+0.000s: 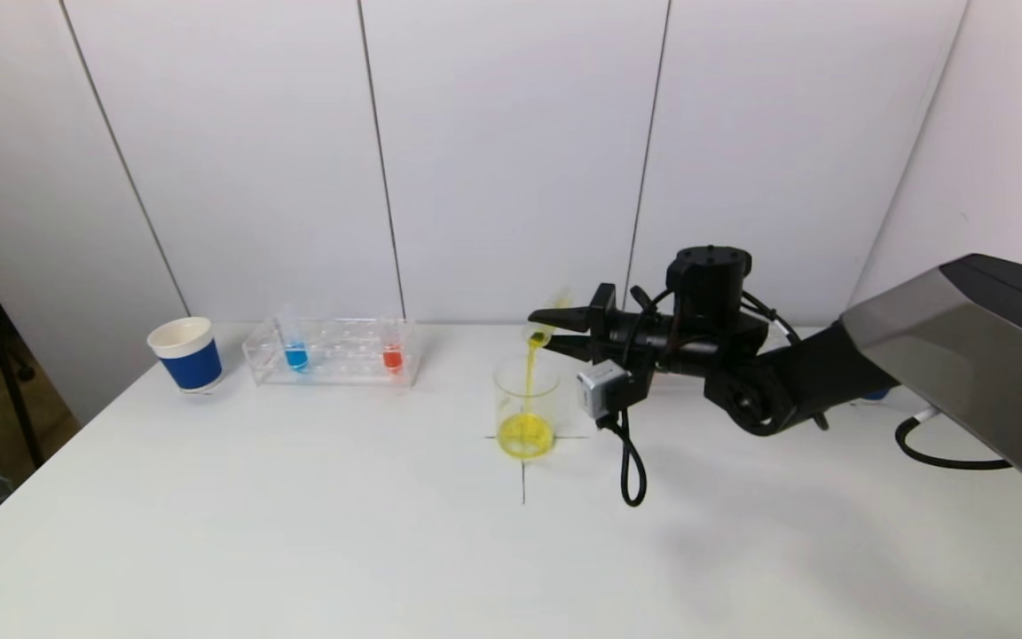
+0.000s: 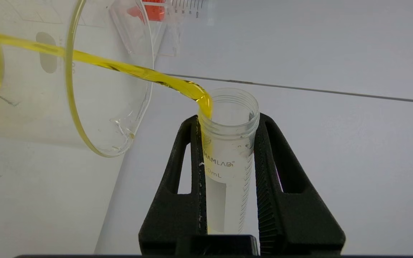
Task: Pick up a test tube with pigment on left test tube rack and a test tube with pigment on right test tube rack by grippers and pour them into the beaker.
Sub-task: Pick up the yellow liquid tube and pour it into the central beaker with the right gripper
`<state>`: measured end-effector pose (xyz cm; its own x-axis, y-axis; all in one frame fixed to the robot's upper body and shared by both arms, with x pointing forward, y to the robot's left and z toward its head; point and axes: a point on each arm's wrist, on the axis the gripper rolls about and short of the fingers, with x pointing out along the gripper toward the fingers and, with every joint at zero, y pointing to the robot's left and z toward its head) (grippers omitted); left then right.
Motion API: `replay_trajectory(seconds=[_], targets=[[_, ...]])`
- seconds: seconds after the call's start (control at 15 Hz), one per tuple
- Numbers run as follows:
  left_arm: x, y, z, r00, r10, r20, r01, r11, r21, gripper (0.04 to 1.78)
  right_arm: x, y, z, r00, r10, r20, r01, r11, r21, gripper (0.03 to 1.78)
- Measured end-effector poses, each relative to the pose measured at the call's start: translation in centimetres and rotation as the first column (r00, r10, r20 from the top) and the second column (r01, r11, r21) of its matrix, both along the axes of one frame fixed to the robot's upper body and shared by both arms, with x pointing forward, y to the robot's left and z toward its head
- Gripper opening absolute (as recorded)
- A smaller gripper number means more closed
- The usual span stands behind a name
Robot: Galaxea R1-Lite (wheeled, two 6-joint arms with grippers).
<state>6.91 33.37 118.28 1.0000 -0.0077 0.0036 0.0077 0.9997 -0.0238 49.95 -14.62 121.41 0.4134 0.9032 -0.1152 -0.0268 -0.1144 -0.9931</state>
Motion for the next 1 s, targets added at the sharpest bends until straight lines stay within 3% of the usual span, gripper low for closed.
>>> replay_trajectory(seconds=[1.0], targets=[[0.0, 0.0, 0.0, 1.0, 0.0, 0.0, 0.0, 1.0, 0.0, 1.76, 0.04, -0.02, 0.83, 0.998, 0.001, 0.063, 0.006, 0.994, -0.108, 0.45]])
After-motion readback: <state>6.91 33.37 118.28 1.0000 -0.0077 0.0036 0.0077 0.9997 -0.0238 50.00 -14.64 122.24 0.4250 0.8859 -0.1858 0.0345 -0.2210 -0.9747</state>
